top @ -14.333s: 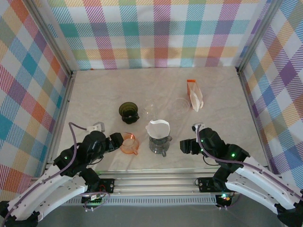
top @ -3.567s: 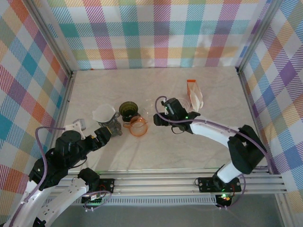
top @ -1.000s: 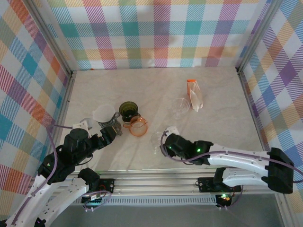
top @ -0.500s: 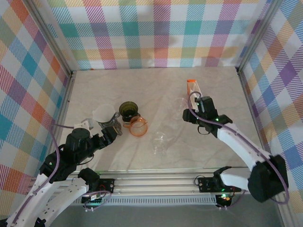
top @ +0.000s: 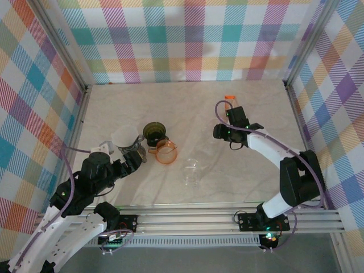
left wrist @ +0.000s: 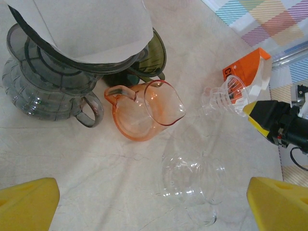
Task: Place the coffee filter in the dripper
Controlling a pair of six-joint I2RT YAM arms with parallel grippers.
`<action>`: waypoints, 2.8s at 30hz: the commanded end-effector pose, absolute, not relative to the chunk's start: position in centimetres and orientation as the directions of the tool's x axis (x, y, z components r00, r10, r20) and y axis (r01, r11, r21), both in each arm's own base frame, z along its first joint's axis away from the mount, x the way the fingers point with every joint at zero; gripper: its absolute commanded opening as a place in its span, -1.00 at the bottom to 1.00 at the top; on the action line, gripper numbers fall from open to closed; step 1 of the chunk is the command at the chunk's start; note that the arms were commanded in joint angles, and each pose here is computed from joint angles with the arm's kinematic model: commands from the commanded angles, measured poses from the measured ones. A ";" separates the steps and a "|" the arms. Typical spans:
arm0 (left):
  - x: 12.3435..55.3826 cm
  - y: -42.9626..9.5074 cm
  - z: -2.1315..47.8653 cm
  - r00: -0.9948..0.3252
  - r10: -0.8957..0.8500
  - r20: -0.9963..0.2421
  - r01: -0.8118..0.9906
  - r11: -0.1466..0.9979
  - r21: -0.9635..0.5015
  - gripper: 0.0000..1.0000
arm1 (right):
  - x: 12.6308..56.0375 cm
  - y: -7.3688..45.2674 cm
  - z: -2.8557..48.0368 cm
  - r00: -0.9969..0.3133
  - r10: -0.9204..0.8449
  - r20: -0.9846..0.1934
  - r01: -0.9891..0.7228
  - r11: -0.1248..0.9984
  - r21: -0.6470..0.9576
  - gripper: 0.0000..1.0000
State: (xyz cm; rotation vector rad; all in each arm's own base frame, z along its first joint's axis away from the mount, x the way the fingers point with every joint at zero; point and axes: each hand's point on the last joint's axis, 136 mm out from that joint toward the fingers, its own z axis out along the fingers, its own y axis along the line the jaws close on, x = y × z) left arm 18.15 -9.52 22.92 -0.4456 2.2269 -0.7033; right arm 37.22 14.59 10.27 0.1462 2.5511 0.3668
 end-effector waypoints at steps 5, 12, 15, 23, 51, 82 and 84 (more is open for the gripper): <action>18.6 -9.8 23.1 -0.660 -0.506 -0.556 -0.091 0.788 -0.609 1.00 | 39.7 14.5 9.3 -0.849 0.233 -0.474 0.091 0.949 0.303 0.18; 18.6 -9.7 23.1 -0.660 -0.503 -0.558 -0.091 0.790 -0.606 1.00 | 39.6 14.9 8.5 -0.871 0.205 -0.446 0.067 0.950 0.306 -0.34; 18.7 -9.9 23.1 -0.662 -0.503 -0.555 -0.088 0.788 -0.610 1.00 | 39.3 15.0 8.2 -0.880 0.192 -0.435 0.057 0.950 0.306 -0.54; 18.6 -10.0 22.9 -0.667 -0.505 -0.548 -0.090 0.785 -0.613 1.00 | 38.6 15.1 8.3 -0.884 0.159 -0.441 0.021 0.953 0.302 -0.87; 19.1 -11.3 22.7 -0.685 -0.484 -0.544 -0.043 0.773 -0.633 1.00 | 22.4 23.1 20.9 -0.950 -0.109 -0.291 -0.260 0.794 0.550 -1.00; 18.9 -11.0 21.6 -0.684 -0.479 -0.550 -0.049 0.783 -0.620 1.00 | 21.4 25.4 17.6 -0.940 -0.248 -0.235 -0.328 0.847 0.418 -1.00; 18.9 -10.9 21.6 -0.686 -0.477 -0.549 -0.050 0.784 -0.618 1.00 | 21.4 25.6 17.3 -0.942 -0.244 -0.230 -0.323 0.845 0.426 -1.00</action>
